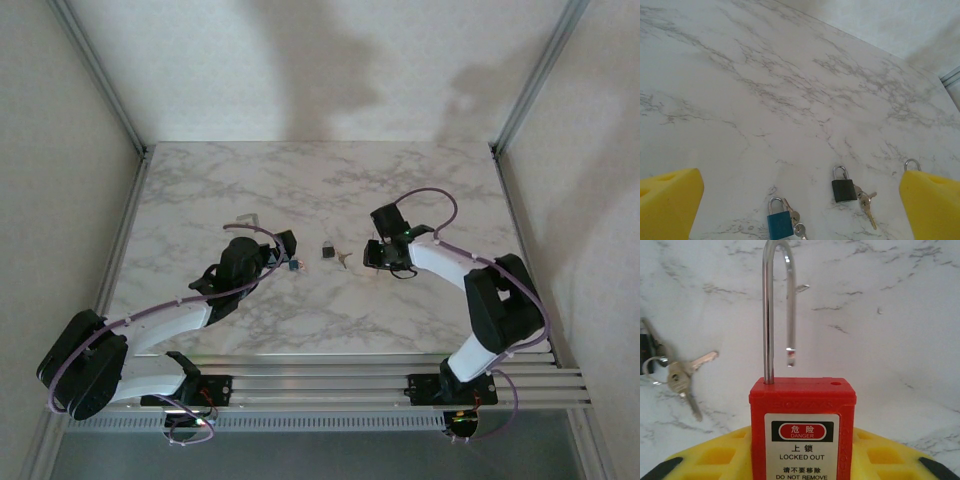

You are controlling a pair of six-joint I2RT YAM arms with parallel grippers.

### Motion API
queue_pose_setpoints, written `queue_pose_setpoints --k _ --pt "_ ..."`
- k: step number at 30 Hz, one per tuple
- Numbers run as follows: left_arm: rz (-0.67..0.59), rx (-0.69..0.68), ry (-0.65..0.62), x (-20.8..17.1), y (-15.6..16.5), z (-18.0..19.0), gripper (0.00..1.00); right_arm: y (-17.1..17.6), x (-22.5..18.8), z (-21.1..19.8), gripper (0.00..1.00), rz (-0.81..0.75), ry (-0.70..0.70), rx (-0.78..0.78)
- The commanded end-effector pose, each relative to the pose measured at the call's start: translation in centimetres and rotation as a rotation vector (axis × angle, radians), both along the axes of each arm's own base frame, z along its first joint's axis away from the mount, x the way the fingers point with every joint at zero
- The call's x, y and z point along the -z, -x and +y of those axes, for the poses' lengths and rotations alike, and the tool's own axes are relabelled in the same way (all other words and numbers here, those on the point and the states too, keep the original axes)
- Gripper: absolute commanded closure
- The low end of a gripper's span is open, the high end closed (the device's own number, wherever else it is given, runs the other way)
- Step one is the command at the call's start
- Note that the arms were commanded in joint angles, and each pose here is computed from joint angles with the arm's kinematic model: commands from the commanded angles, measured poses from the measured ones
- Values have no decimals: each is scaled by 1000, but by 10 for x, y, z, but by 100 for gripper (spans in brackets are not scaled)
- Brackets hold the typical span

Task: Lock with the key

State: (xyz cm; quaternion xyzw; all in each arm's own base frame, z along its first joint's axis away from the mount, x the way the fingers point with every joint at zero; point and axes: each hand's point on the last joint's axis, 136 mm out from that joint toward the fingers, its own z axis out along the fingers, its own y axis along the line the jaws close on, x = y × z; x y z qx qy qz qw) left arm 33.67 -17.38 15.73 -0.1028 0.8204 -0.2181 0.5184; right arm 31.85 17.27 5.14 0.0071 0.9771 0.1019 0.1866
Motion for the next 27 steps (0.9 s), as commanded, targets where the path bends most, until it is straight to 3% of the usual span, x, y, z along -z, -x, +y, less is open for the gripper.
queue_pose_setpoints --k 1,13,16,27 --pt "-15 28 -4 -8 -2 -8 0 0 -14 12 86 -49 -69 -55" --pt "-8 58 23 -6 -1 -15 0 16 -42 54 95 -85 -314 -218" --pt "-11 94 68 -7 2 -23 1 23 -50 66 100 -90 -376 -272" --pt "-12 255 303 -20 15 -58 0 51 -82 98 100 -94 -583 -441"
